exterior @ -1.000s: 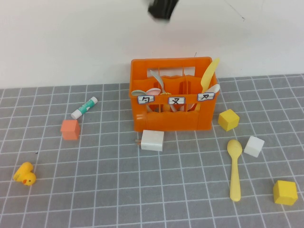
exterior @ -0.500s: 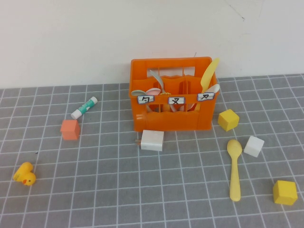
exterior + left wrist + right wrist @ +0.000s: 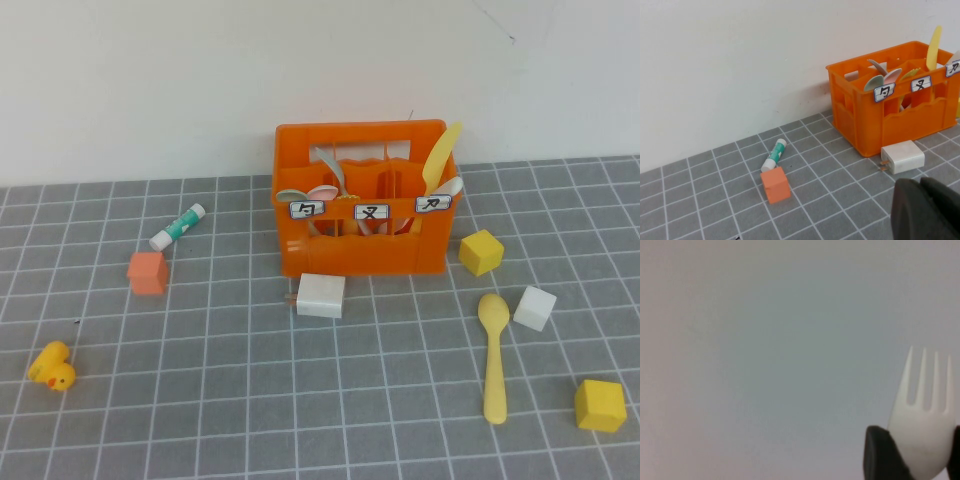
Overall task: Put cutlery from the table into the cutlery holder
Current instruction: Place the fork on the box
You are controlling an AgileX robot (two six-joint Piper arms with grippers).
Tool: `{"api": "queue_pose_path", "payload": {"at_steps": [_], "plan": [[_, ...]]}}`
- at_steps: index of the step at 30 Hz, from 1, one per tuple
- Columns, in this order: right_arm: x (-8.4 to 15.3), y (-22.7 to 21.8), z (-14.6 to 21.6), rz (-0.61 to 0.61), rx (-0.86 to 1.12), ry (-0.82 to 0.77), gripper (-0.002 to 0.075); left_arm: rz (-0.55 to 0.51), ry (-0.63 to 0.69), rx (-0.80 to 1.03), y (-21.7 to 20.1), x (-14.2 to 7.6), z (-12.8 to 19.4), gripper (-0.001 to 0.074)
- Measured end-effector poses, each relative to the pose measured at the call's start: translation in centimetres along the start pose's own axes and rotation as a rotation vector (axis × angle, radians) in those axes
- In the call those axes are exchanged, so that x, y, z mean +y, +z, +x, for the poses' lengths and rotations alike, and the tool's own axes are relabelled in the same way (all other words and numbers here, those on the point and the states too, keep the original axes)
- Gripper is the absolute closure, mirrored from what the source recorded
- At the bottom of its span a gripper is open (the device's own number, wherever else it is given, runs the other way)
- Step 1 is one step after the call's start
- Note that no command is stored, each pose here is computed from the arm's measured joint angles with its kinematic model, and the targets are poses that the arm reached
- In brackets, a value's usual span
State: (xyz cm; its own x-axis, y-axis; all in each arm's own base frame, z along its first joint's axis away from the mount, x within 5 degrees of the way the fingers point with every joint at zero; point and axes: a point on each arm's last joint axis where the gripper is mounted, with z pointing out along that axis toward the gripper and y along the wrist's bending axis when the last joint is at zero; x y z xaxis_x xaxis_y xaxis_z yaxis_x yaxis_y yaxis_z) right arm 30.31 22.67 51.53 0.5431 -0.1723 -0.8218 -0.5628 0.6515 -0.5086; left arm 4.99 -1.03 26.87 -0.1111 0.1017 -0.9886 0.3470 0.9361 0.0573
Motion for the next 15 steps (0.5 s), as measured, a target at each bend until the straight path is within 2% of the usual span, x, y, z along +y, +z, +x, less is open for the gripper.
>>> {"api": "queue_pose_path", "payload": {"at_steps": [5, 8, 12, 15], "plan": [[2.9, -0.5, -1.0, -0.322, -0.111, 0.003, 0.0471, 0.000, 0.000, 0.000, 0.0, 0.0, 0.0, 0.0735], [4.5, -1.2, -0.8, -0.517, -0.099, -0.033, 0.0471, 0.000, -0.002, 0.000, 0.0, 0.0, 0.0, 0.0735], [5.8, -2.1, 0.8, -0.697, 0.058, -0.093, 0.0471, -0.001, 0.000, 0.000, 0.0, 0.0, 0.0, 0.0735], [6.0, -2.7, 2.3, -0.749, 0.235, -0.107, 0.0472, -0.001, 0.000, 0.000, 0.0, 0.0, 0.0, 0.0735]]}}
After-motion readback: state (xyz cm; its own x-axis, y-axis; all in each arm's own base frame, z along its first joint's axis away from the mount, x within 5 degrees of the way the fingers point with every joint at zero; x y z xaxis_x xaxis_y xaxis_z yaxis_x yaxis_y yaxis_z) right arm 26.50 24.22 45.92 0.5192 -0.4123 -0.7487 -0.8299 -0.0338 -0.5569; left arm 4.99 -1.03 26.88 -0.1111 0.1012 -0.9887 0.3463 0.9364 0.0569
